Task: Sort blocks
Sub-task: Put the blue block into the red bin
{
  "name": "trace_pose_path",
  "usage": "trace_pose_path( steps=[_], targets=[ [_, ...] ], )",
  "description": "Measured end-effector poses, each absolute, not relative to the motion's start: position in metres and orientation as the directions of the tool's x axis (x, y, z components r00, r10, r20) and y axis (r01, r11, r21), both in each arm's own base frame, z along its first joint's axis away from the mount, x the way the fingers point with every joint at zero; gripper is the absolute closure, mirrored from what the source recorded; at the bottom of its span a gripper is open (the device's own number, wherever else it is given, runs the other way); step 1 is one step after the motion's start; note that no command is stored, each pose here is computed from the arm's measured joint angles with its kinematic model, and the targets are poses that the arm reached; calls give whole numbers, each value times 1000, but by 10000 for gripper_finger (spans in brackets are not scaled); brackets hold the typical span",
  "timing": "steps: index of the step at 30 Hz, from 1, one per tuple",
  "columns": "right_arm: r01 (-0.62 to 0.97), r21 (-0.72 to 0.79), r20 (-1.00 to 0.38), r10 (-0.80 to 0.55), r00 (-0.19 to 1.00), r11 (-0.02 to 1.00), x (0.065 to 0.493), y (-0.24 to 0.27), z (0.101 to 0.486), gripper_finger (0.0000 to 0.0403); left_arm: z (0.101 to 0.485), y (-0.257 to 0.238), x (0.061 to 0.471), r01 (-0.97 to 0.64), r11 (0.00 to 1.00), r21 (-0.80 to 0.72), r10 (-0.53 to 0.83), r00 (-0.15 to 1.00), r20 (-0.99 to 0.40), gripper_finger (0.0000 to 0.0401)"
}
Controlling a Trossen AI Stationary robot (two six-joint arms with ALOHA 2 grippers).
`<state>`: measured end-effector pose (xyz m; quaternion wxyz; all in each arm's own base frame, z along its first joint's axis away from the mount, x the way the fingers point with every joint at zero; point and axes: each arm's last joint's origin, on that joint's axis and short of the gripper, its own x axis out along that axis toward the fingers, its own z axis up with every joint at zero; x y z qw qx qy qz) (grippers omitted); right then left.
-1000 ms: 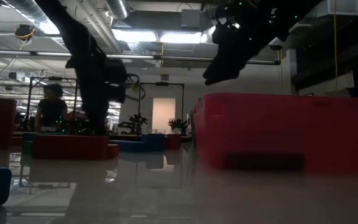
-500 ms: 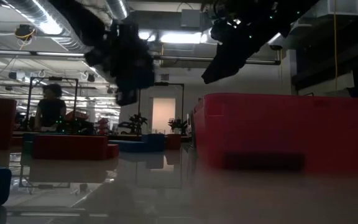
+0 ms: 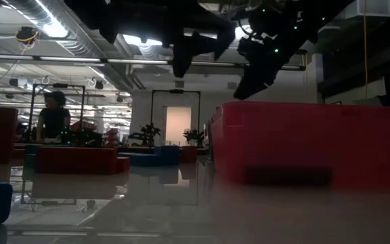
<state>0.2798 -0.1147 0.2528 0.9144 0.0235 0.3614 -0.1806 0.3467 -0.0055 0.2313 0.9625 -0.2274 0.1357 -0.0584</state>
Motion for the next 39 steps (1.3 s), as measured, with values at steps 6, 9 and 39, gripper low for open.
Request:
trace_pose_path(
  steps=[6, 9, 39],
  targets=[
    [359, -64, -704, -297, 645, 931, 245, -110, 276, 139, 203, -37, 366, 55, 900, -433, -184, 948, -262, 277],
    [389, -66, -682, -326, 655, 919, 217, -106, 297, 139, 191, -44, 379, 55, 901, -431, -196, 937, -290, 276],
    [185, 299, -131, -151, 980, 936, 85, -35, 241, 139, 159, -55, 403, 34, 926, -376, -204, 883, -423, 273]
  ],
)
